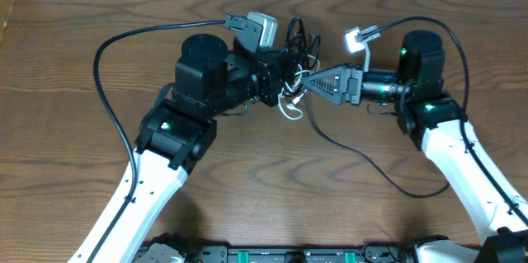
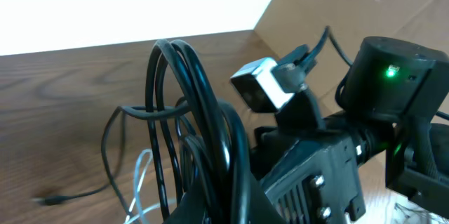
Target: Untangle cables
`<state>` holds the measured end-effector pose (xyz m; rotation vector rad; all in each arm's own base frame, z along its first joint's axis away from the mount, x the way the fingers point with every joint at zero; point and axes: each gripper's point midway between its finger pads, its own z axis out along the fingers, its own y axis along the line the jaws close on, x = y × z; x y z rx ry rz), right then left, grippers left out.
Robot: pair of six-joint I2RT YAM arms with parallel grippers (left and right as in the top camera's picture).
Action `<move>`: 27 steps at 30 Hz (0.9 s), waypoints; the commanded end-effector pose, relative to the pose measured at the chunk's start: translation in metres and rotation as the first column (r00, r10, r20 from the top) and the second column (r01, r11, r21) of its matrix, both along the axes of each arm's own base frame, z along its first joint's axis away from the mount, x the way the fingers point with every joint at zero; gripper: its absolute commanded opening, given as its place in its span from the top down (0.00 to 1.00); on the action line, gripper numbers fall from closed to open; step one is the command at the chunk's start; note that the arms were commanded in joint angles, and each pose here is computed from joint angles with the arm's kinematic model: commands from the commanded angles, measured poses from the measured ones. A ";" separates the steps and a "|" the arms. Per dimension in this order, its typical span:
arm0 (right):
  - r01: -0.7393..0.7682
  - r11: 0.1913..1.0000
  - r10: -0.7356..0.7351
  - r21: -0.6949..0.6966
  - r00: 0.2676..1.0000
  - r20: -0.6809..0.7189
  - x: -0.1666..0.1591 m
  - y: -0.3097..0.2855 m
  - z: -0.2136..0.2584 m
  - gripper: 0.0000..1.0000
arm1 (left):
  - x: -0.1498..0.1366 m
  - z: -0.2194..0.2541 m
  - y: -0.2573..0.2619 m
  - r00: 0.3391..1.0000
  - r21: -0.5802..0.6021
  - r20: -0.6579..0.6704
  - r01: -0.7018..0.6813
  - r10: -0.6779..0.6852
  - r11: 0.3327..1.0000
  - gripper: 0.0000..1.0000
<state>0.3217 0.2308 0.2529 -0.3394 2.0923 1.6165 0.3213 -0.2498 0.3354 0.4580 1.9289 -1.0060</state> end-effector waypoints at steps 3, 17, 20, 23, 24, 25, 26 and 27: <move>0.112 0.992 -0.114 -0.061 0.993 -0.022 0.013 0.006 -0.010 0.29 | -0.014 0.022 -0.012 0.993 -0.061 0.044 0.112 -0.109 0.992 0.92; 0.377 0.754 -0.507 -0.539 0.854 -0.112 0.019 -0.054 -0.110 0.29 | -0.039 0.028 -0.022 0.969 -0.143 -0.024 0.240 -0.246 0.960 0.92; 0.361 0.696 -0.546 -0.620 0.827 -0.133 0.009 -0.071 -0.127 0.29 | -0.033 0.032 -0.016 0.975 -0.146 -0.006 0.221 -0.224 0.964 0.93; 0.357 0.628 -0.585 -0.691 0.802 -0.118 0.003 -0.091 -0.139 0.29 | -0.026 0.034 -0.008 0.980 -0.147 0.000 0.196 -0.198 0.970 0.92; 0.356 0.579 -0.616 -0.733 0.780 -0.108 -0.001 -0.105 -0.146 0.29 | -0.020 0.035 -0.001 0.985 -0.147 0.002 0.172 -0.174 0.974 0.93; 0.355 0.548 -0.638 -0.758 0.763 -0.104 -0.004 -0.115 -0.150 0.29 | -0.017 0.035 0.003 0.987 -0.148 0.003 0.160 -0.161 0.976 0.92; 0.353 0.530 -0.650 -0.771 0.753 -0.102 -0.005 -0.120 -0.152 0.29 | -0.014 0.036 0.008 0.989 -0.148 0.005 0.146 -0.147 0.978 0.93; 0.351 0.500 -0.669 -0.791 0.737 -0.096 -0.008 -0.130 -0.155 0.29 | -0.011 0.037 0.014 0.992 -0.149 0.010 0.129 -0.129 0.980 0.93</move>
